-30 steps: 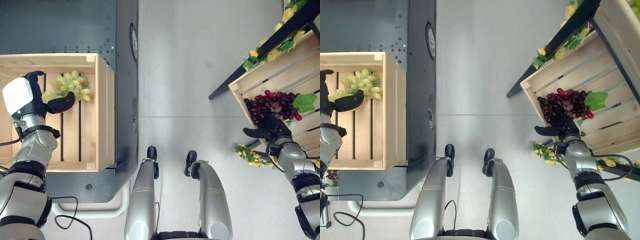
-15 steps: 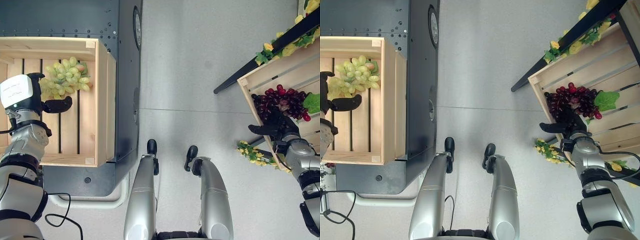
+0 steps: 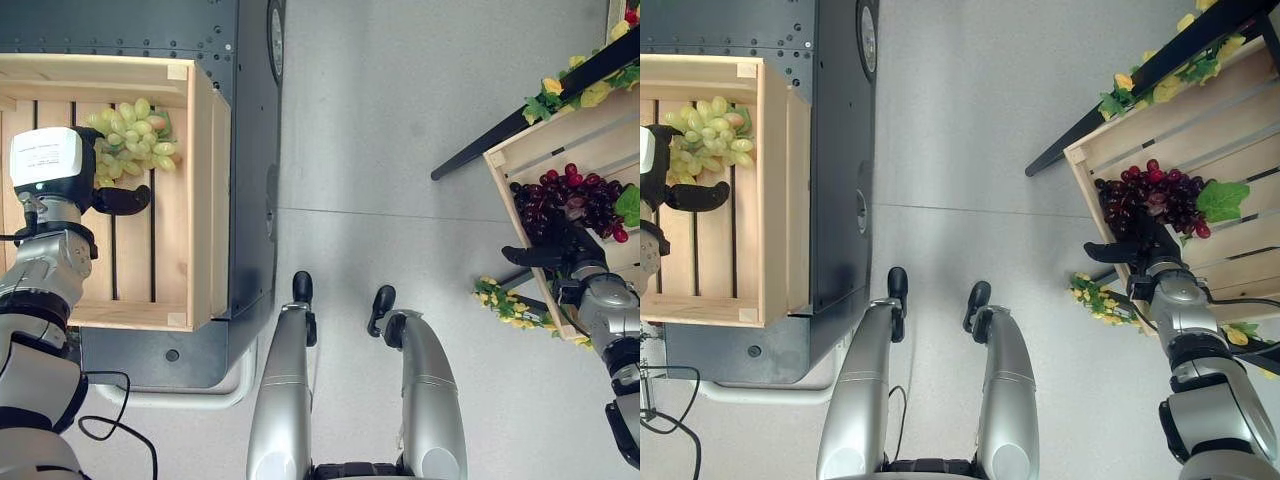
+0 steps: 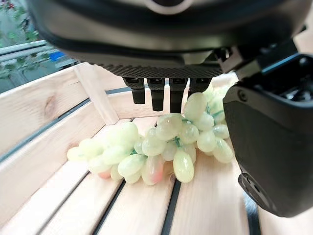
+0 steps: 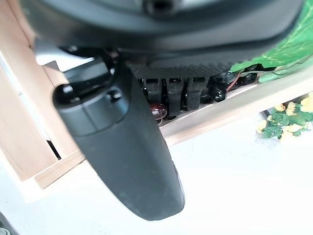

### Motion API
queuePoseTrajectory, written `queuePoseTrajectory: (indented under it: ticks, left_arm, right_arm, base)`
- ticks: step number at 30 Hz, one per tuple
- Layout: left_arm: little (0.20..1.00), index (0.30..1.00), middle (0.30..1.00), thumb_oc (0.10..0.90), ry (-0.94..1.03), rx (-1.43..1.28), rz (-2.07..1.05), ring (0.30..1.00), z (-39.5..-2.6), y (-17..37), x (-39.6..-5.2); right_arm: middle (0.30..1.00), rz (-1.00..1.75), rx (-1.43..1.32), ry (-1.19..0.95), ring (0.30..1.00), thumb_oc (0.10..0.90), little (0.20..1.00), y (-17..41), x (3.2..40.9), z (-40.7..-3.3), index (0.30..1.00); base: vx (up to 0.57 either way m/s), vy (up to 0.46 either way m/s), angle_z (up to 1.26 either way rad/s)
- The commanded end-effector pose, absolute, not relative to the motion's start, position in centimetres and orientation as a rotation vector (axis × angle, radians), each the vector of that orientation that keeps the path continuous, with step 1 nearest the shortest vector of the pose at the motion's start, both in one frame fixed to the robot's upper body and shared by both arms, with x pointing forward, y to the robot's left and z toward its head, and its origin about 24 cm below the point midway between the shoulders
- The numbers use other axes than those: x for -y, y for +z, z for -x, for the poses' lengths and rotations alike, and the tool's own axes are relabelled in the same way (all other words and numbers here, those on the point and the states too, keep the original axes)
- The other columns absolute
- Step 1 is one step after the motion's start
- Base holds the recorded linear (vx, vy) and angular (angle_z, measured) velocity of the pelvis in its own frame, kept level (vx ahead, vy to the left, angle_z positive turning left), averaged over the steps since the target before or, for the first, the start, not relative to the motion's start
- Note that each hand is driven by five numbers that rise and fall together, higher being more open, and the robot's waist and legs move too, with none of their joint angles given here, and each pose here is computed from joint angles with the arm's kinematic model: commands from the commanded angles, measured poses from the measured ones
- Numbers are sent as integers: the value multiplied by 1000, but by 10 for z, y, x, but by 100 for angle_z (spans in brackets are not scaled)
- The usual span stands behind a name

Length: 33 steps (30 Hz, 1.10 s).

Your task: Pick up the fruits from the basket on one side to the basket on the other side

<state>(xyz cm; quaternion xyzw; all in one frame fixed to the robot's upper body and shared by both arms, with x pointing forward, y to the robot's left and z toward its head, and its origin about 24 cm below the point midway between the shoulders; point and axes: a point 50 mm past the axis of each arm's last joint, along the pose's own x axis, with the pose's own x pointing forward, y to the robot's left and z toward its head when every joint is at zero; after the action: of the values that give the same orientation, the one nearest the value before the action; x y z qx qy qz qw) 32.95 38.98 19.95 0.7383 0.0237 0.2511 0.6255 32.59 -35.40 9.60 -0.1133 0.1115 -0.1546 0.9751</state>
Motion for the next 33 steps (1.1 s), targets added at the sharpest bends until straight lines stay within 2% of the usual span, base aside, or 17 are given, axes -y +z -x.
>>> queuePoseTrajectory:
  ticks: [1, 6, 19, 24, 33]
  left_arm:
    - [900, 900, 900, 800, 744, -106, -1809, 900, -311, 241, -417]
    - [900, 900, 900, 800, 825, -300, -1804, 900, -299, 240, -436]
    - [900, 900, 900, 800, 990, -606, -1673, 900, -262, 231, -472]
    - [900, 900, 900, 800, 960, -666, -1652, 900, -251, 219, -480]
    - [900, 900, 900, 800, 902, -688, -1596, 900, -254, 215, -479]
  right_arm:
    - [900, 254, -46, -308, 900, 800, 900, 146, 368, -330, 900]
    - [900, 253, -39, -293, 900, 800, 900, 146, 371, -328, 900]
    - [900, 225, -24, -269, 900, 800, 900, 141, 372, -324, 900]
    - [900, 206, -10, -248, 900, 800, 900, 142, 369, -326, 900]
    - [900, 200, 10, -218, 900, 800, 900, 147, 366, -329, 900]
  base:
    - [-6, 34, 0]
    - [-7, 23, -1]
    - [-1, 5, -1]
    - [0, 0, 0]
    - [-2, -9, 2]
